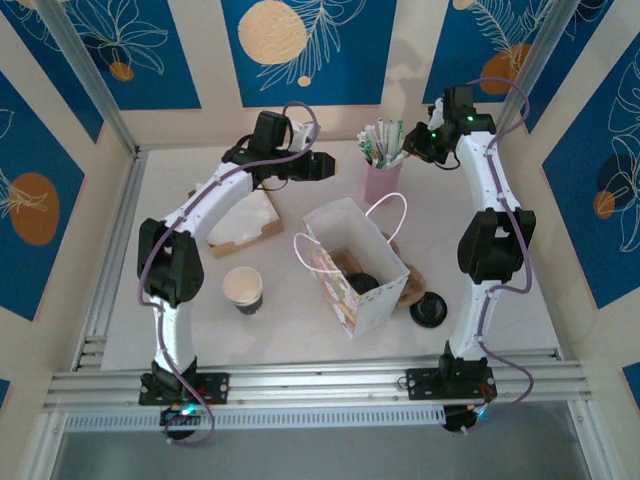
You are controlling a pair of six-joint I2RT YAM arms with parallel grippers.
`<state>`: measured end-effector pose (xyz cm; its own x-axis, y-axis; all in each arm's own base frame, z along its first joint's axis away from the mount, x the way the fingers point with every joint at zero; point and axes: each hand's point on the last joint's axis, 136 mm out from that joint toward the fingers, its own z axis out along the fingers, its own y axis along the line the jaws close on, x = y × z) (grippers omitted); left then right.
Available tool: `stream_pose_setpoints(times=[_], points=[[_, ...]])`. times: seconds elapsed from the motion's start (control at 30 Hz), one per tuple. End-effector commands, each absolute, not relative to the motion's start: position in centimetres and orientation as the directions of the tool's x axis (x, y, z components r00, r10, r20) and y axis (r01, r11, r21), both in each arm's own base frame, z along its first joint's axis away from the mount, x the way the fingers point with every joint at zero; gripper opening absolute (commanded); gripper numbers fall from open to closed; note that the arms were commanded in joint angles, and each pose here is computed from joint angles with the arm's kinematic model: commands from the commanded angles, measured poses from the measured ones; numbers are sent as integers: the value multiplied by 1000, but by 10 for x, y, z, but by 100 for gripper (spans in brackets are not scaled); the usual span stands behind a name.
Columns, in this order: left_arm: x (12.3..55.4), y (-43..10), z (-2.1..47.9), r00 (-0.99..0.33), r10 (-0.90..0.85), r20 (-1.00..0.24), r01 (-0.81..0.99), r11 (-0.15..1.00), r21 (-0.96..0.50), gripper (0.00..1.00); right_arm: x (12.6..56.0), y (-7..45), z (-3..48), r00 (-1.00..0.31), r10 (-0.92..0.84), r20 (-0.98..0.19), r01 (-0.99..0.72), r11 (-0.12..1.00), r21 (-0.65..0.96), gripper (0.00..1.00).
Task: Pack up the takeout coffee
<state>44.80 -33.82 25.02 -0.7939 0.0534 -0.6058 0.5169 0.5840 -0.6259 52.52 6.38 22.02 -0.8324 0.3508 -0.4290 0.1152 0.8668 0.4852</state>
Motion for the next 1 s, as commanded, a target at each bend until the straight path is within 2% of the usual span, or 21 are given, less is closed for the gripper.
stream_pose_setpoints(times=[0.0, 0.07, 0.2, 0.33, 0.57, 0.97], points=[[444, -338, 258, -774, 68, -630, 553, 558, -619, 51, 522, 71, 227, -842, 335, -424, 93, 863, 497, 26], [443, -338, 260, -772, 69, -632, 556, 557, -618, 50, 520, 71, 229, -842, 332, -426, 91, 864, 494, 23], [441, -337, 261, -771, 68, -634, 556, 558, -616, 51, 517, 70, 232, -840, 331, -429, 94, 868, 487, 23], [441, -337, 262, -770, 67, -635, 556, 558, -616, 51, 512, 68, 233, -840, 330, -430, 101, 874, 475, 29], [440, -337, 262, -768, 65, -637, 558, 555, -617, 51, 510, 68, 227, -845, 333, -419, 108, 873, 476, 29], [439, -336, 265, -765, 65, -641, 562, 553, -615, 51, 512, 69, 230, -838, 340, -427, 109, 871, 479, 13]])
